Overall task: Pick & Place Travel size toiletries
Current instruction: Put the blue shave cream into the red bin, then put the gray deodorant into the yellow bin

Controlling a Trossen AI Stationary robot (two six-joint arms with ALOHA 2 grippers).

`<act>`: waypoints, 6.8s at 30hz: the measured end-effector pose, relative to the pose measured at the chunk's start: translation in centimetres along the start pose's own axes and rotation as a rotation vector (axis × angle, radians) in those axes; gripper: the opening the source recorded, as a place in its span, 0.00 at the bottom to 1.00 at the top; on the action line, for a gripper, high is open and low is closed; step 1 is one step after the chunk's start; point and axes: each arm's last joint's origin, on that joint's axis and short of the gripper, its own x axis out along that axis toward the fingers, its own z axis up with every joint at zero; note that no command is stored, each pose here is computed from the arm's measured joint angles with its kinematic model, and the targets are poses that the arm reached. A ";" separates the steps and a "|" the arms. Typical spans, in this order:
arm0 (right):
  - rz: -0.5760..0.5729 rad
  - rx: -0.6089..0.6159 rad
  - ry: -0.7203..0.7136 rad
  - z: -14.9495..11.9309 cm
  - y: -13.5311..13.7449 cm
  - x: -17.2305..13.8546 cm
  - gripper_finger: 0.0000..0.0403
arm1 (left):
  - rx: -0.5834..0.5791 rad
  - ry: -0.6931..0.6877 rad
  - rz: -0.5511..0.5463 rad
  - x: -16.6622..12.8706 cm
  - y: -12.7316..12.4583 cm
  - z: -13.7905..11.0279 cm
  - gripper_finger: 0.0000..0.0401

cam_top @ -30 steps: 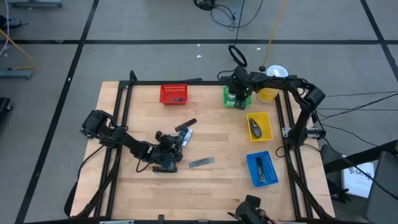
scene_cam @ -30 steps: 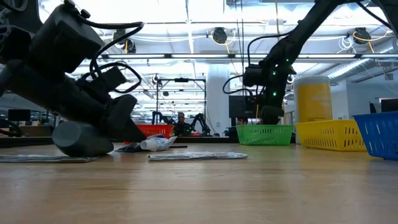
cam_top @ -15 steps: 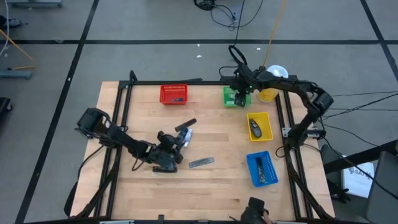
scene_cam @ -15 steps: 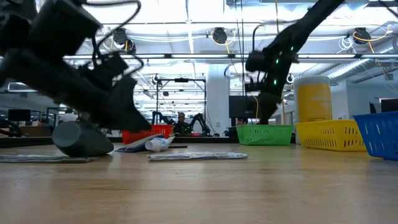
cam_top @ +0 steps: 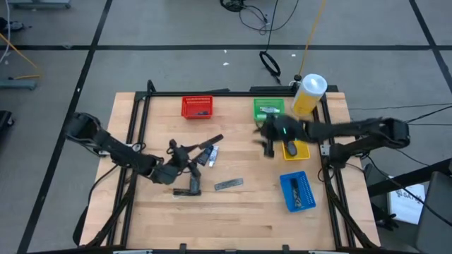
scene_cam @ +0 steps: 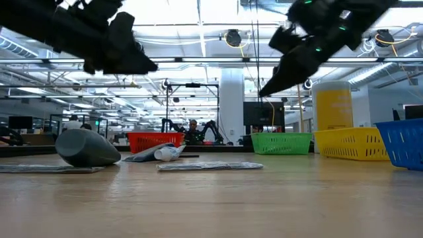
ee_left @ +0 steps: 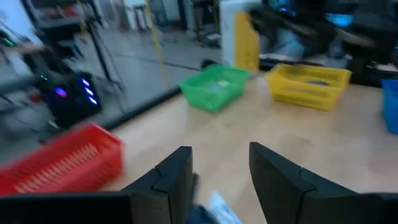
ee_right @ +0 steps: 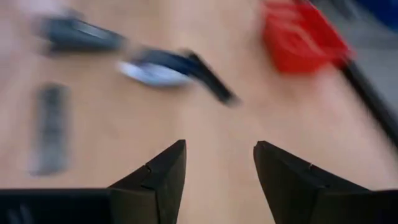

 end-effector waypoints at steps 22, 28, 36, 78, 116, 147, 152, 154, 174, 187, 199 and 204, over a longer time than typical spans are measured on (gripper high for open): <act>-0.079 0.009 -0.303 -4.9 7.3 8.0 0.36 | -0.023 0.232 0.071 3.1 8.8 5.6 0.39; -0.116 0.017 -0.253 -6.0 6.3 9.4 0.36 | -0.175 0.594 0.007 5.3 10.3 3.7 0.39; -0.135 0.029 -0.222 -6.8 5.6 9.9 0.35 | -0.292 0.920 -0.221 7.8 9.2 -0.1 0.58; -0.134 0.028 -0.221 -6.7 5.6 9.9 0.33 | -0.309 0.673 0.059 8.7 1.5 -4.0 0.30; -0.134 0.028 -0.221 -6.7 5.6 9.9 0.33 | 0.614 0.835 -0.113 21.0 21.1 0.7 0.28; -0.134 0.031 -0.230 -6.7 5.6 9.9 0.33 | 0.480 0.602 0.052 14.3 16.1 9.3 0.73; -0.134 0.034 -0.230 -6.7 5.6 9.9 0.33 | 0.265 0.547 -0.056 10.9 12.9 11.0 0.73; -0.131 0.046 -0.231 -6.7 5.6 9.9 0.33 | 0.213 0.539 -0.107 9.9 11.2 11.2 0.73; 0.165 0.049 -0.406 0.0 6.3 3.7 0.58 | -0.047 0.402 -0.191 2.2 1.0 3.4 0.73; 0.178 0.038 -0.339 -0.6 6.8 3.8 0.85 | -0.472 0.928 -0.202 -2.8 -0.5 0.2 0.73; 0.174 0.031 -0.341 -0.6 6.7 3.8 0.85 | -0.676 0.972 -0.103 -2.9 -0.5 0.2 0.73; 0.174 0.031 -0.340 -0.6 6.7 3.8 0.85 | -0.702 0.964 -0.079 -2.8 -0.6 0.0 0.73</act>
